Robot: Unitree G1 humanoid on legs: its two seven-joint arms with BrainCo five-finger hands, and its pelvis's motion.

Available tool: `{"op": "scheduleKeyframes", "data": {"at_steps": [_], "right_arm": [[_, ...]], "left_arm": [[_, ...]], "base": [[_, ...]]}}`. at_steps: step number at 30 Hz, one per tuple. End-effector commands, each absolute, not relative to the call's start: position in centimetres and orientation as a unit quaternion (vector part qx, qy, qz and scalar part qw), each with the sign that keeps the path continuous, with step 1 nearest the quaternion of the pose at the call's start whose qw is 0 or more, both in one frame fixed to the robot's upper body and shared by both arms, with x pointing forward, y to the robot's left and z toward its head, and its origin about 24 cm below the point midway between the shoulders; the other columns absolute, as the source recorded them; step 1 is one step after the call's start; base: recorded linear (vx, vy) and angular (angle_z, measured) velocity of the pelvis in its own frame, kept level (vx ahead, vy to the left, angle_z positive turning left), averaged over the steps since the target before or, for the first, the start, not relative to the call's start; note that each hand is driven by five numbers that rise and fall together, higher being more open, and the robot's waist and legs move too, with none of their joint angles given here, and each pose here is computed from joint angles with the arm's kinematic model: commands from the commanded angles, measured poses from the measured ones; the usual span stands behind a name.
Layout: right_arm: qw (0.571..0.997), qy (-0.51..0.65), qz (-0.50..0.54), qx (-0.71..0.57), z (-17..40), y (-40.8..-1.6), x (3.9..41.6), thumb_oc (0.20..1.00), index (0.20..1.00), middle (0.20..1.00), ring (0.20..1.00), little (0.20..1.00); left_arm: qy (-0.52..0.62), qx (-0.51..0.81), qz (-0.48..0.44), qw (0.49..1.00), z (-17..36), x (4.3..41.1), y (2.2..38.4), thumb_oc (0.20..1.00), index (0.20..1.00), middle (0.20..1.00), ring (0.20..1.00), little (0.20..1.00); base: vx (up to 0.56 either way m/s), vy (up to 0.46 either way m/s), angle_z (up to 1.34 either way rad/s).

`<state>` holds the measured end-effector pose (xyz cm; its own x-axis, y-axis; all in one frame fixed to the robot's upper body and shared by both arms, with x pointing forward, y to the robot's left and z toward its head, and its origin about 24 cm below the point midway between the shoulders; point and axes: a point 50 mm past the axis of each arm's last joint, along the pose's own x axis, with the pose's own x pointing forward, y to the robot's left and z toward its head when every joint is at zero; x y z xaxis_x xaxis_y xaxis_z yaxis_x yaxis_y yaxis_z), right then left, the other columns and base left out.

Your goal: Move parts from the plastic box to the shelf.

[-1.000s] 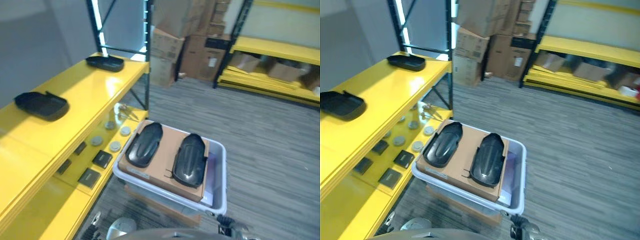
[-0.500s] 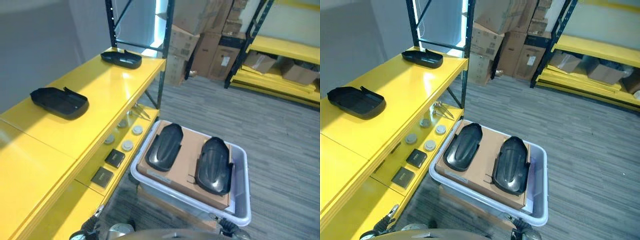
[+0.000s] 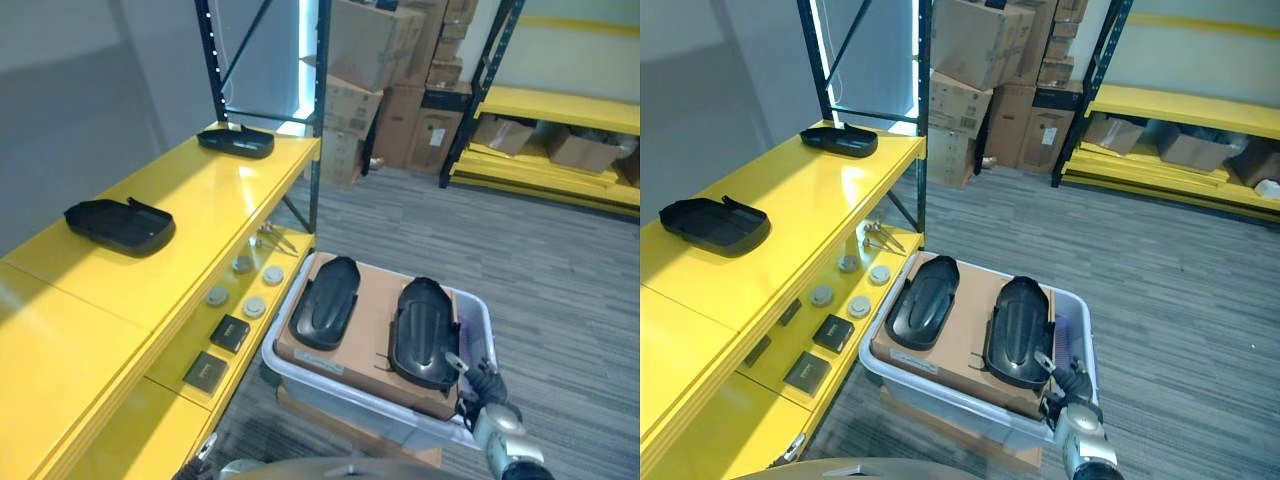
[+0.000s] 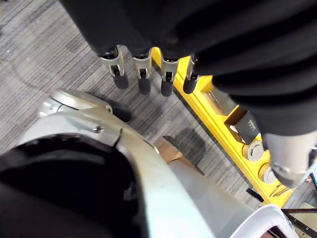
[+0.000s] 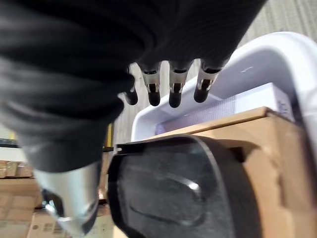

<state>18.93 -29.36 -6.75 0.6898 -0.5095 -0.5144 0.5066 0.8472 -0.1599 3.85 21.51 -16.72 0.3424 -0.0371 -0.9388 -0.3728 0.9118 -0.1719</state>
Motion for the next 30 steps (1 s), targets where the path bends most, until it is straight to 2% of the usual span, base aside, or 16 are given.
{"op": "scheduleKeyframes", "data": {"at_steps": [1, 7, 10, 12, 16, 22, 30], "right_arm": [[0.938, 0.208, -0.278, -0.012, -3.5, -30.4, 21.9, 1.000, 1.000, 1.000, 1.000, 1.000], [0.941, 0.135, -0.309, -0.021, 0.1, -30.9, 23.7, 1.000, 1.000, 1.000, 1.000, 1.000], [0.938, 0.111, -0.323, -0.066, 1.9, -31.2, 24.0, 1.000, 1.000, 1.000, 1.000, 1.000], [0.935, 0.114, -0.329, -0.075, 2.0, -31.4, 24.0, 1.000, 1.000, 1.000, 1.000, 1.000], [0.897, 0.146, -0.397, -0.131, 2.0, -34.6, 23.1, 1.000, 1.000, 1.000, 1.000, 1.000], [0.864, 0.168, -0.453, -0.140, 1.6, -37.9, 21.7, 1.000, 1.000, 1.000, 1.000, 1.000], [0.851, 0.180, -0.476, -0.127, 1.7, -39.8, 20.8, 1.000, 1.000, 1.000, 1.000, 1.000]], "left_arm": [[0.558, -0.209, 0.084, 0.798, -16.7, 5.1, 21.3, 1.000, 1.000, 1.000, 1.000, 1.000], [0.558, -0.227, 0.097, 0.792, -16.8, 4.4, 21.3, 1.000, 1.000, 1.000, 1.000, 1.000], [0.553, -0.233, 0.109, 0.792, -16.7, 4.0, 21.9, 1.000, 1.000, 1.000, 1.000, 1.000], [0.552, -0.232, 0.110, 0.793, -16.7, 4.0, 22.0, 1.000, 1.000, 1.000, 1.000, 1.000], [0.547, -0.226, 0.108, 0.798, -16.6, 3.7, 22.3, 1.000, 1.000, 1.000, 1.000, 1.000], [0.560, -0.209, 0.092, 0.797, -16.4, 3.0, 23.1, 1.000, 1.000, 1.000, 1.000, 1.000], [0.562, -0.203, 0.088, 0.797, -16.2, 2.3, 24.0, 1.000, 1.000, 1.000, 1.000, 1.000]], "base": [[0.00, 0.042, 0.05], [0.01, 0.024, 0.01], [0.05, 0.036, -0.03], [0.07, 0.019, -0.03], [0.14, 0.009, -0.08], [0.07, -0.016, -0.03], [0.00, 0.004, 0.03]]}}
